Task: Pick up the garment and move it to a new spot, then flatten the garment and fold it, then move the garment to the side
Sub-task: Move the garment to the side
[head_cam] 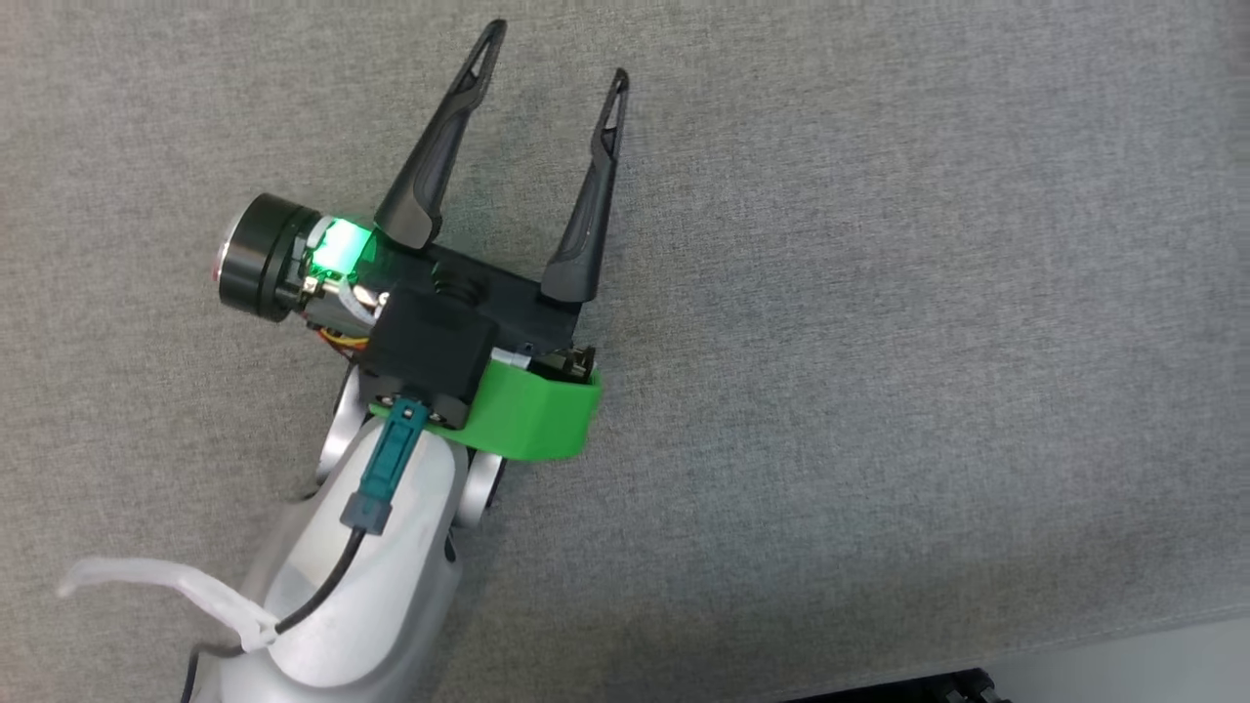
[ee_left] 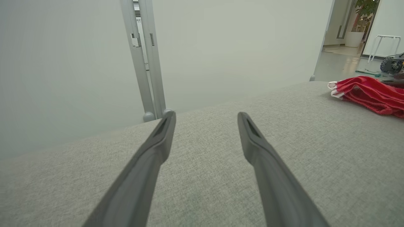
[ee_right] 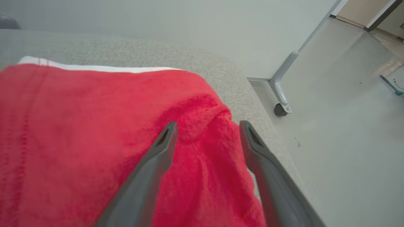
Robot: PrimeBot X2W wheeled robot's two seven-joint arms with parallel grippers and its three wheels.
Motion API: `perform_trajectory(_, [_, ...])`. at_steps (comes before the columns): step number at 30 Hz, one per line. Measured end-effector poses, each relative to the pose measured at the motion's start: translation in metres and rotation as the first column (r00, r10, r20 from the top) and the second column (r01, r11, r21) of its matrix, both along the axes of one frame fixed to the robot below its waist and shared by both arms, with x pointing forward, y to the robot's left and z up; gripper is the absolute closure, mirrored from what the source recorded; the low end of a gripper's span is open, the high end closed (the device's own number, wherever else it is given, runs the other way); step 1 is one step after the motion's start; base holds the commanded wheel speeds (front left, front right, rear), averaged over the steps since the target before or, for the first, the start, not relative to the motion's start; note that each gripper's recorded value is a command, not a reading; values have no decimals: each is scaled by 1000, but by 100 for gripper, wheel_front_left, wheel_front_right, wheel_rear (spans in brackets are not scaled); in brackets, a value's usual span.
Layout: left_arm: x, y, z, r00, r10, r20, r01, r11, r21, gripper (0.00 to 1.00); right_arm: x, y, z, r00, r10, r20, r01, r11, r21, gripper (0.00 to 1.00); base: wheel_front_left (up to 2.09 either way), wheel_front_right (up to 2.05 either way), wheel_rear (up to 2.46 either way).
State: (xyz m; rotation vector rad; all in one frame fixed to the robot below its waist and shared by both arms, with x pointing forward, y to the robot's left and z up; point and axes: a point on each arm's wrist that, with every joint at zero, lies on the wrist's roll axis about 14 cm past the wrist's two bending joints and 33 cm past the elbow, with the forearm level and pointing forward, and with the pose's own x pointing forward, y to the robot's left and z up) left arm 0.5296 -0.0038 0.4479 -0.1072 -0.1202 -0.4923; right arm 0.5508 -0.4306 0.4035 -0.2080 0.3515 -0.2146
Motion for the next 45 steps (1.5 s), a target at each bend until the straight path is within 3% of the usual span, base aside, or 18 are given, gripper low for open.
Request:
perform_trajectory(9, [-20, 16, 11, 998, 60, -33, -60, 998, 5, 0, -64, 37, 26, 982, -49, 185, 25, 991, 130, 0, 0, 0, 0])
perform_trajectory(24, [-65, 49, 41, 983, 171, -63, -172, 985, -1, 0, -134, 150, 93, 902, 51, 428, -159, 962, 222, 0, 0, 0, 0])
perform_trajectory(37, [-111, 127, 38, 913, 393, -109, -390, 920, 42, 0, -151, 227, 108, 864, 177, 471, -333, 902, 273, 0, 0, 0, 0])
perform_trajectory(45, [-141, 152, 40, 893, 436, -112, -431, 900, 67, 0, -167, 246, 116, 859, 219, 463, -374, 885, 276, 0, 0, 0, 0])
